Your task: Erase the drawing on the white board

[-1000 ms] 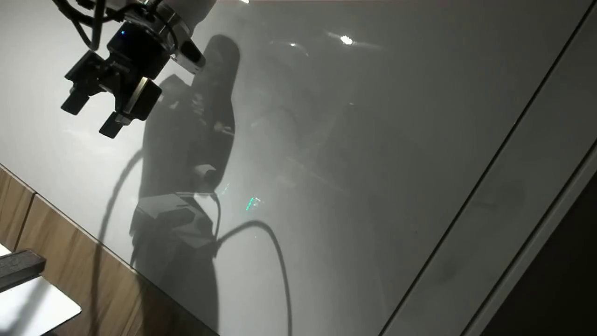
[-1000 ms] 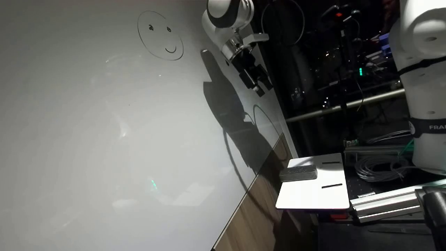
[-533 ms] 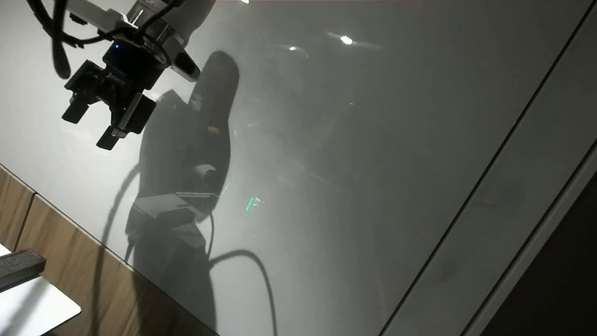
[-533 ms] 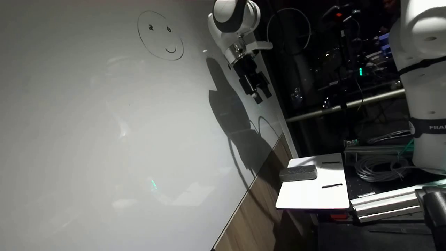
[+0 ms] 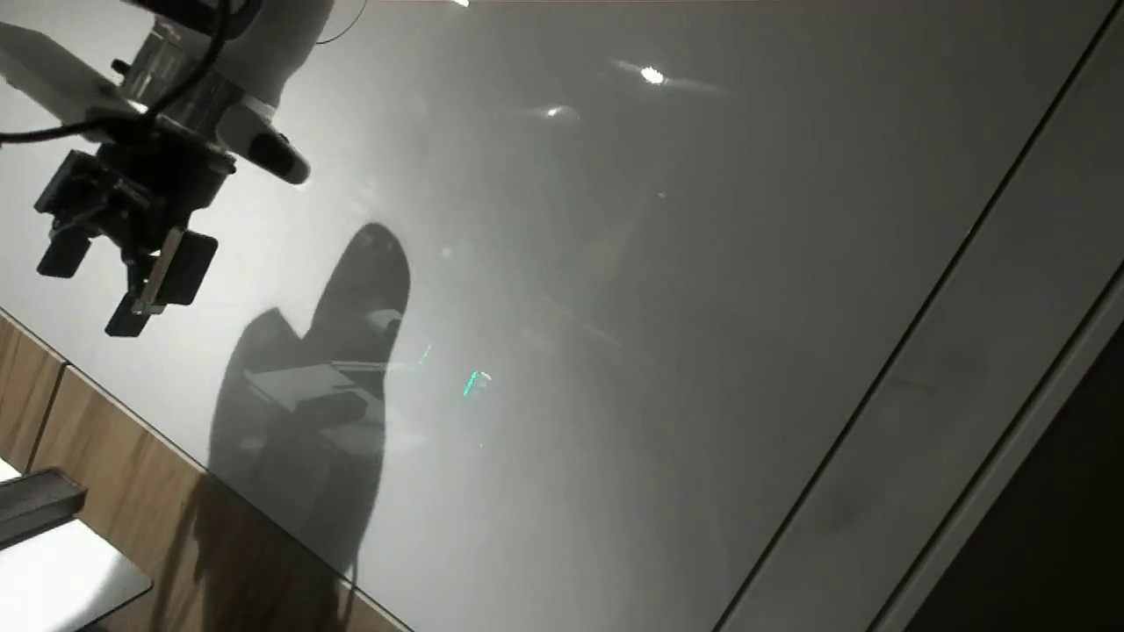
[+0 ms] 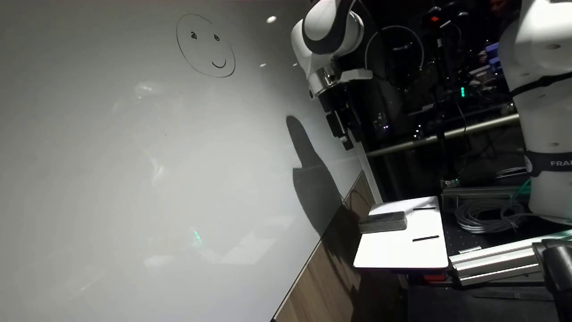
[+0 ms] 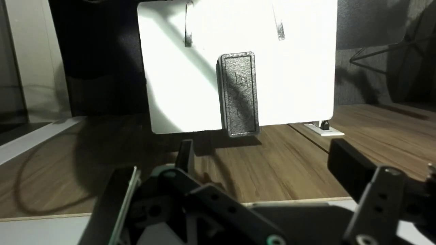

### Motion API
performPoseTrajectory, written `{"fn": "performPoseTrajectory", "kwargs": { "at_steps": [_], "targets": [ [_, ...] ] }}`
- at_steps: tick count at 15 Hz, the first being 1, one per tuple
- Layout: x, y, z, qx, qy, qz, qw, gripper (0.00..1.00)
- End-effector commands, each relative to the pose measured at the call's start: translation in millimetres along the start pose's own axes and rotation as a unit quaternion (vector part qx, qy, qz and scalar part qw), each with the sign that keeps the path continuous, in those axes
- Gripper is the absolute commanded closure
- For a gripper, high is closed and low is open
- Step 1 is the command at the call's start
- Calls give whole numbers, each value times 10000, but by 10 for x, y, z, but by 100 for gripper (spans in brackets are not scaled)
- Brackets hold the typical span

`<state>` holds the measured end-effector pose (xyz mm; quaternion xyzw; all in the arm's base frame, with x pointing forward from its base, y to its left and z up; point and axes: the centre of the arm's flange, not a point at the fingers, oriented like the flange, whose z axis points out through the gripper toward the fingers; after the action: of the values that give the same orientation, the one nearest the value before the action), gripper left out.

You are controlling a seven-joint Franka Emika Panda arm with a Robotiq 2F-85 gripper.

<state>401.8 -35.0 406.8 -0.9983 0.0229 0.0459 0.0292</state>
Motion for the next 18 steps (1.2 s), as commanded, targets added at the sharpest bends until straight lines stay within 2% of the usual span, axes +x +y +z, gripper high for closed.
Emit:
{"fn": "performPoseTrajectory", "kwargs": {
  "at_steps": [1,6,10,13,18],
  "targets": [
    [-263,-198,397,-16,383,-260,9989,0],
    [-264,-474,932,-201,706,-548,9958,0],
    [-32,-557,1225,-342,892,-587,9937,0],
    [76,-491,1489,-433,853,-491,9942,0],
    [22,-407,1778,-535,669,-414,9955,0]
  ]
}}
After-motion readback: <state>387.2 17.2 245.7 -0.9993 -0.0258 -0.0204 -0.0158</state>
